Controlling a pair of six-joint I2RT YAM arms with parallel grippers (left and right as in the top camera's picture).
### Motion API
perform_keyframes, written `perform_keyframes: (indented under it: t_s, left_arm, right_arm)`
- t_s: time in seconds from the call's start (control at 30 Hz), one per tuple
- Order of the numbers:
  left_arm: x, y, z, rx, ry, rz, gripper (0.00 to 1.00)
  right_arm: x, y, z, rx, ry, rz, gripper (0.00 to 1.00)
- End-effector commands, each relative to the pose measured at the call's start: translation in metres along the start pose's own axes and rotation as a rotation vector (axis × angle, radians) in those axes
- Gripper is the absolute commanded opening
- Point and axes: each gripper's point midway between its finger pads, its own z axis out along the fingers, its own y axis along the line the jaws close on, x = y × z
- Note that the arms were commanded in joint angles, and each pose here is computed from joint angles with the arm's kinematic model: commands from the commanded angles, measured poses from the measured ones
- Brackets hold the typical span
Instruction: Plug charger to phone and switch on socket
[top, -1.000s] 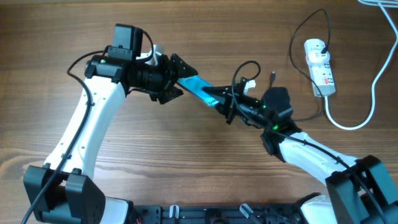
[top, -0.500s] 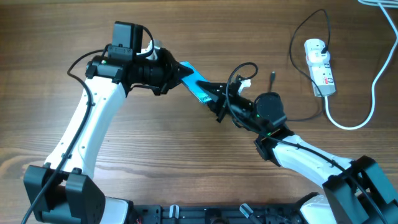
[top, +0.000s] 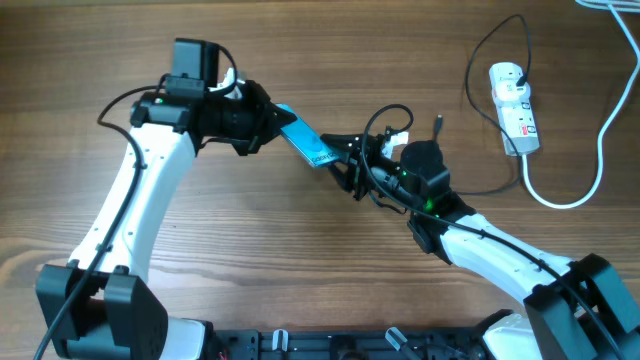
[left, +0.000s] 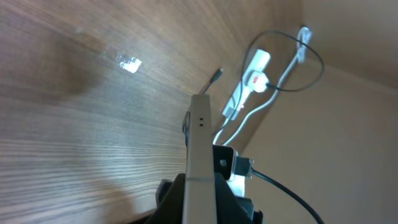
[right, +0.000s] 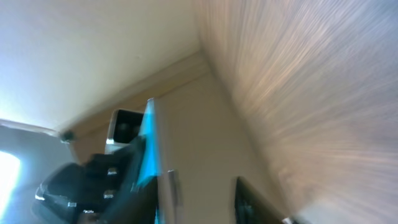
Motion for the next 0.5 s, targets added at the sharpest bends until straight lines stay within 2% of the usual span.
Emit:
perform_keyframes:
  t_s: [0.0,0.1,0.17,0.33,0.4,0.47]
  left_arm:
    - [0.007,-0.025,-0.02,0.143,0.078,0.12,0.04]
    - [0.01,-0.024,-0.021,0.171,0.126,0.121,0.04]
    - [0.01,-0.022,-0.015,0.178,0.158,0.128,0.04]
    - [0.012,-0.015,0.009,0.265,0.327,0.156,0.04]
    - [0.004,-0.008,0.025,0.28,0.367,0.133,0.04]
    - [0.0,-0.005,0.035,0.325,0.422,0.117,0.04]
  right_arm:
    - [-0.012,-0.019,0.001,0.06,-0.067,-0.288,0.52]
    - [-0.034,-0.047,-0.006,0.193,-0.136,-0.404,0.56]
    - [-0.045,-0.06,-0.012,0.259,-0.157,-0.422,0.56]
    - [-0.055,-0.055,-0.033,0.312,-0.2,-0.527,0.56]
    - [-0.065,-0.053,-0.057,0.388,-0.295,-0.592,0.57]
    - [-0.071,-0.046,-0.086,0.458,-0.397,-0.687,0.63]
